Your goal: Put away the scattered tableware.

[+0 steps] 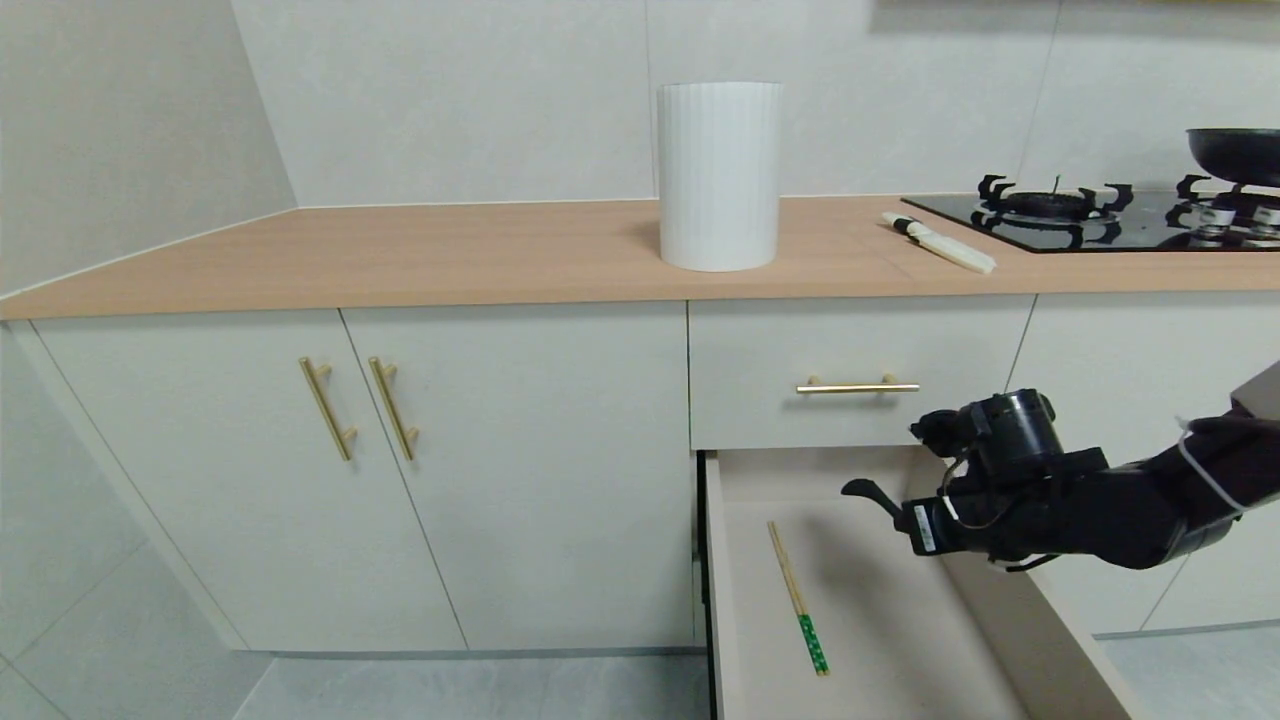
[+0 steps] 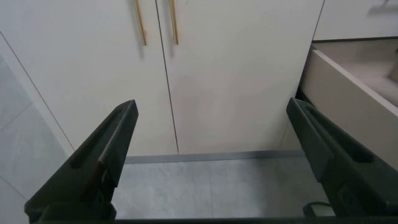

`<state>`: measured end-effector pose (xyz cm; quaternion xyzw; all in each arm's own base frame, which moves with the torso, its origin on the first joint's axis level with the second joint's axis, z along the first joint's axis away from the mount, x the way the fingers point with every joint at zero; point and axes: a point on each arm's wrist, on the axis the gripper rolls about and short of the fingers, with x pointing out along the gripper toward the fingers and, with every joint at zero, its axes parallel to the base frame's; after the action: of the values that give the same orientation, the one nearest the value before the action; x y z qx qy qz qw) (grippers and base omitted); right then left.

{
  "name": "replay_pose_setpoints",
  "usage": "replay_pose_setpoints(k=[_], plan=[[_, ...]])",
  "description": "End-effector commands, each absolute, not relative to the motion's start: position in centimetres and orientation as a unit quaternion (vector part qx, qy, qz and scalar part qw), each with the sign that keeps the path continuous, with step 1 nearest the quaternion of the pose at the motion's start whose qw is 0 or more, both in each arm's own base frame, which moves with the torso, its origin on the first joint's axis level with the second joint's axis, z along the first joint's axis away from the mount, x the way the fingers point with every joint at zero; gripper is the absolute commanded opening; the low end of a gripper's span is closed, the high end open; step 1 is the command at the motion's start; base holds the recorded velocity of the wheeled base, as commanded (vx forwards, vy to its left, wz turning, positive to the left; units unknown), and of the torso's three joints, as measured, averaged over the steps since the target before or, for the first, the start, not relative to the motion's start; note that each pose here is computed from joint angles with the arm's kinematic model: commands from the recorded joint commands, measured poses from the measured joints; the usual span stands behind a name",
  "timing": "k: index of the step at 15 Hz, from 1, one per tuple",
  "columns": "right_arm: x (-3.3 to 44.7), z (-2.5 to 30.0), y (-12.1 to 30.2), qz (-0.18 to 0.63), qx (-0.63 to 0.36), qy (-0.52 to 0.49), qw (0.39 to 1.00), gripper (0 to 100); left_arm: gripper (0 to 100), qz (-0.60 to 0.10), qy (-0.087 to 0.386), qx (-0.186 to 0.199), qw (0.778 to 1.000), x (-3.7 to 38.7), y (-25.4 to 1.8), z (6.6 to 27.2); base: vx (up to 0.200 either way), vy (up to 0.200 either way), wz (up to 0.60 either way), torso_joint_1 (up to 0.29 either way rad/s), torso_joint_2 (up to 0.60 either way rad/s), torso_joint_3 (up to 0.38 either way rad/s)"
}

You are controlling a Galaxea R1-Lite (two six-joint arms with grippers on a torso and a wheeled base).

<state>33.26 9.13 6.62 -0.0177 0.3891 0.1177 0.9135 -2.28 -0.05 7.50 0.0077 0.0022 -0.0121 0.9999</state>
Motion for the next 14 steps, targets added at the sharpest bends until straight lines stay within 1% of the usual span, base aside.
replay_pose_setpoints(k=[1, 2, 3, 4, 8, 14], plan=[[34.4, 2.5, 9.4, 0.113, -0.024, 0.432, 0.895, 0, 100, -0.012, 0.003, 0.008, 1.0, -2.3, -0.1, 7.5, 0.0, 0.0, 0.0, 0.0, 0.0, 0.0], [34.8, 1.2, 9.5, 0.11, -0.025, 0.444, 0.889, 0, 100, -0.012, 0.002, 0.008, 1.0, -2.3, -0.1, 7.5, 0.0, 0.0, 0.0, 0.0, 0.0, 0.0], [35.4, -0.9, 9.7, 0.105, -0.028, 0.457, 0.883, 0, 100, -0.012, 0.002, 0.008, 1.0, -2.3, -0.1, 7.5, 0.0, 0.0, 0.0, 0.0, 0.0, 0.0], [35.6, -1.8, 9.7, 0.099, -0.031, 0.459, 0.882, 0, 100, -0.012, 0.002, 0.008, 1.0, -2.3, -0.1, 7.5, 0.0, 0.0, 0.0, 0.0, 0.0, 0.0], [35.5, -3.9, 9.7, 0.097, -0.037, 0.48, 0.871, 0, 100, -0.012, 0.002, 0.008, 1.0, -2.3, -0.1, 7.5, 0.0, 0.0, 0.0, 0.0, 0.0, 0.0], [35.7, -5.0, 10.3, 0.082, -0.048, 0.486, 0.869, 0, 100, -0.012, 0.002, 0.008, 1.0, -2.3, -0.1, 7.5, 0.0, 0.0, 0.0, 0.0, 0.0, 0.0]])
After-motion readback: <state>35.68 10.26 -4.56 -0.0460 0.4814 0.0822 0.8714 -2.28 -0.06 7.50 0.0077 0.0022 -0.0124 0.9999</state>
